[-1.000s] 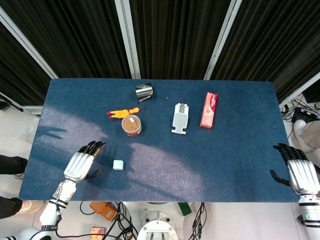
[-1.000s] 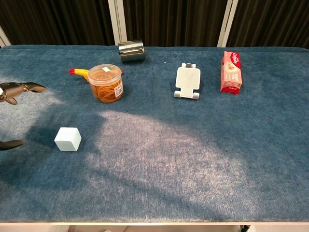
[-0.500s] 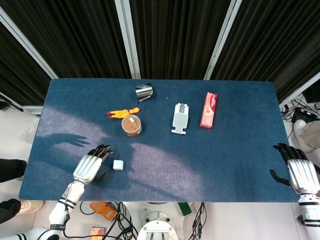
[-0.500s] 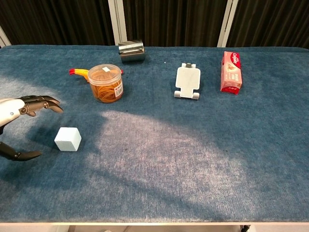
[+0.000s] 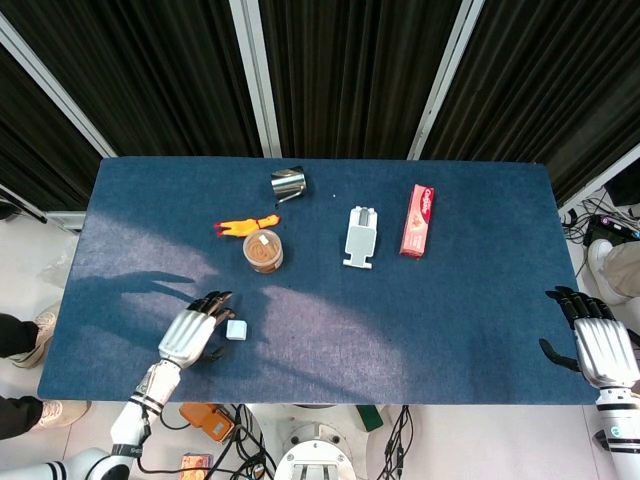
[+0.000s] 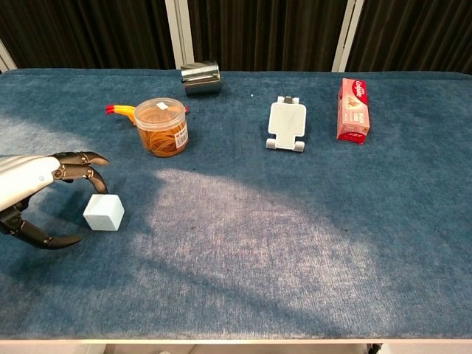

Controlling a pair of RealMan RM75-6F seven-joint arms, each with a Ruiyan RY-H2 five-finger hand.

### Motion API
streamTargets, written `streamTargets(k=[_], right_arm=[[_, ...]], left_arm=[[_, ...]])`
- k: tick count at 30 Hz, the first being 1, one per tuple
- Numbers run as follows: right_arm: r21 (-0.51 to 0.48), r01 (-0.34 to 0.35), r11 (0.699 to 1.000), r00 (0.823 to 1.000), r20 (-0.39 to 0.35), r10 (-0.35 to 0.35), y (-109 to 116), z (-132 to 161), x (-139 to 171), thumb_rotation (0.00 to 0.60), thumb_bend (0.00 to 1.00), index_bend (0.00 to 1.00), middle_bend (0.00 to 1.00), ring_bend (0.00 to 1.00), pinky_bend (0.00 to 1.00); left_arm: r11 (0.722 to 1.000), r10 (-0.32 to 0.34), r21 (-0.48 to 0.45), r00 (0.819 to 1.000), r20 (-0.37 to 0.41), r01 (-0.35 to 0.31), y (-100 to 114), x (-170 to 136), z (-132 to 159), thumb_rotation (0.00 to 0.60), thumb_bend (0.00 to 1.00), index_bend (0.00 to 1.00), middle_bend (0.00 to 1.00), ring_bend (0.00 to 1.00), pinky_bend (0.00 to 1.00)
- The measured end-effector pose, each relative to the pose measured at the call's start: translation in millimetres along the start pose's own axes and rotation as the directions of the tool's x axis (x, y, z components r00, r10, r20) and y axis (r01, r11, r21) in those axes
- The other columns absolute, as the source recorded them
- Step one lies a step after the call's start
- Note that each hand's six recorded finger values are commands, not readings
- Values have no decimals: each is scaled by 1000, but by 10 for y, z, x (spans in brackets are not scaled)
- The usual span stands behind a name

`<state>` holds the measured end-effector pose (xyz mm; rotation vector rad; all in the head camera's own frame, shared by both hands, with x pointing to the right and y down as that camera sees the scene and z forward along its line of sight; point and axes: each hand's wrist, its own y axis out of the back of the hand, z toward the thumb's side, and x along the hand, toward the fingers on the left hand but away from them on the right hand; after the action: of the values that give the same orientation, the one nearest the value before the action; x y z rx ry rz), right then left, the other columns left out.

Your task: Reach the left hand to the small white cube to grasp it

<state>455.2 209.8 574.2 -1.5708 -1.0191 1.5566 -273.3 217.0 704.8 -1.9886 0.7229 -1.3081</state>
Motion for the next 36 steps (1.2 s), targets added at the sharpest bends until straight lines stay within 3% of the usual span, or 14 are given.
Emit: streamTargets(k=[8, 20, 25, 36], right_arm=[[-1, -1, 1000, 1000, 0, 1, -1, -4, -7, 600, 392, 264, 221, 238, 232], [-2, -3, 1000, 1000, -1, 3, -3, -2, -13, 600, 392, 263, 221, 238, 232], [-2, -2, 1000, 1000, -1, 2, -1, -2, -16, 600, 392, 263, 222, 238, 232], [-1, 2, 1000, 1000, -1, -2, 9, -5, -9, 600, 392, 263, 222, 238, 233]], left_arm=[[999, -36, 15, 999, 0, 36, -80, 89, 59, 600, 200, 349, 94, 97, 237], [998, -34, 53, 999, 11, 33, -12, 210, 196, 600, 201, 449, 94, 97, 237], [997, -37, 62, 999, 8, 36, 44, 273, 212, 600, 401, 536, 136, 106, 237], [998, -1, 59, 999, 49, -1, 385, 327, 313, 600, 422, 564, 140, 107, 237]])
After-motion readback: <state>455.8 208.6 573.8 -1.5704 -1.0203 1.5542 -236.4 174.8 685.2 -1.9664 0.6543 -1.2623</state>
